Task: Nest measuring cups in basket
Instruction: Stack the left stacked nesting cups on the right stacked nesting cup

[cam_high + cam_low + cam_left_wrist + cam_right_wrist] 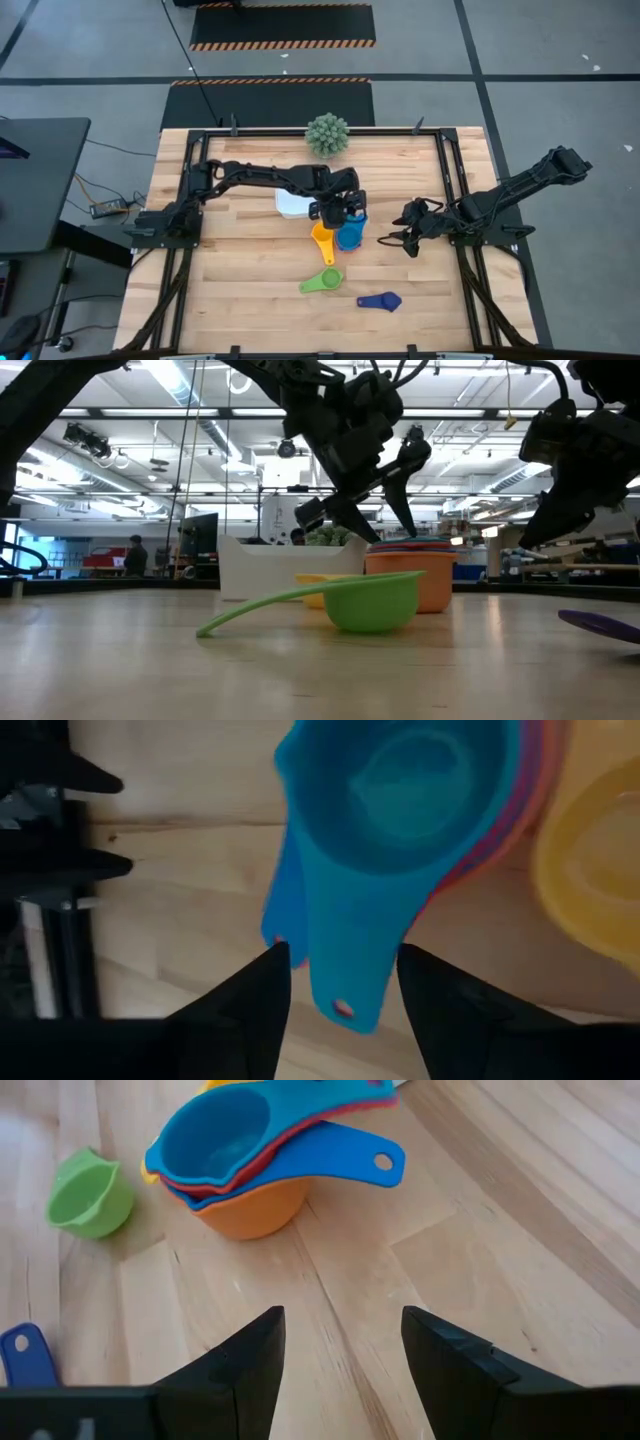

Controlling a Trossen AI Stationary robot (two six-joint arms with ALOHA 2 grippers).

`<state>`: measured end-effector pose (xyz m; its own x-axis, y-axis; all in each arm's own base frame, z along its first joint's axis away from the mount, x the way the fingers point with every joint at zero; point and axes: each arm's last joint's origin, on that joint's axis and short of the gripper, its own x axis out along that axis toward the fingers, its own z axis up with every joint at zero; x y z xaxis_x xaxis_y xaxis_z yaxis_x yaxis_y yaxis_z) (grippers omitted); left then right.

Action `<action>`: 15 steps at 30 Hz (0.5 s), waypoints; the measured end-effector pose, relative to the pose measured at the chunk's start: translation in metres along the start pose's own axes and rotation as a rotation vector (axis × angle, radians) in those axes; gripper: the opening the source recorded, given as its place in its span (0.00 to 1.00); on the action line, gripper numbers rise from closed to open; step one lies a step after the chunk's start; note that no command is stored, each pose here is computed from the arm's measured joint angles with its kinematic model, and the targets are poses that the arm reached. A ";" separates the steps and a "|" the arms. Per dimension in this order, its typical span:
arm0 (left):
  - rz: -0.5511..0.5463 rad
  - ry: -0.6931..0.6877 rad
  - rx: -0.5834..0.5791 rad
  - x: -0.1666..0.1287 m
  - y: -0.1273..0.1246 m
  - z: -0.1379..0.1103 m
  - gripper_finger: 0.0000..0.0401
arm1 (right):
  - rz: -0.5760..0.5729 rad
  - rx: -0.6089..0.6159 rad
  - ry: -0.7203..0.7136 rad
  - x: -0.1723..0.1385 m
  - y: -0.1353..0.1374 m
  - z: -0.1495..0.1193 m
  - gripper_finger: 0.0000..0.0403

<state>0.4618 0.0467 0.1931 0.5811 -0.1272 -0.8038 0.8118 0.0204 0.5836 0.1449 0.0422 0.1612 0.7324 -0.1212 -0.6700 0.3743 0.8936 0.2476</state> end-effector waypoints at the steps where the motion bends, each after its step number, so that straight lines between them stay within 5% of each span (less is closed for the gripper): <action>1: 0.006 0.007 0.004 0.000 0.001 0.001 0.47 | 0.000 -0.001 0.000 0.000 0.000 0.000 0.52; 15: 0.014 0.104 -0.091 -0.014 0.002 -0.016 0.47 | -0.039 -0.050 -0.136 0.008 -0.006 -0.004 0.52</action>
<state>0.4564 0.0643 0.2036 0.5913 -0.0231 -0.8061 0.8027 0.1121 0.5857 0.1461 0.0376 0.1513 0.7893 -0.2106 -0.5767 0.3778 0.9071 0.1858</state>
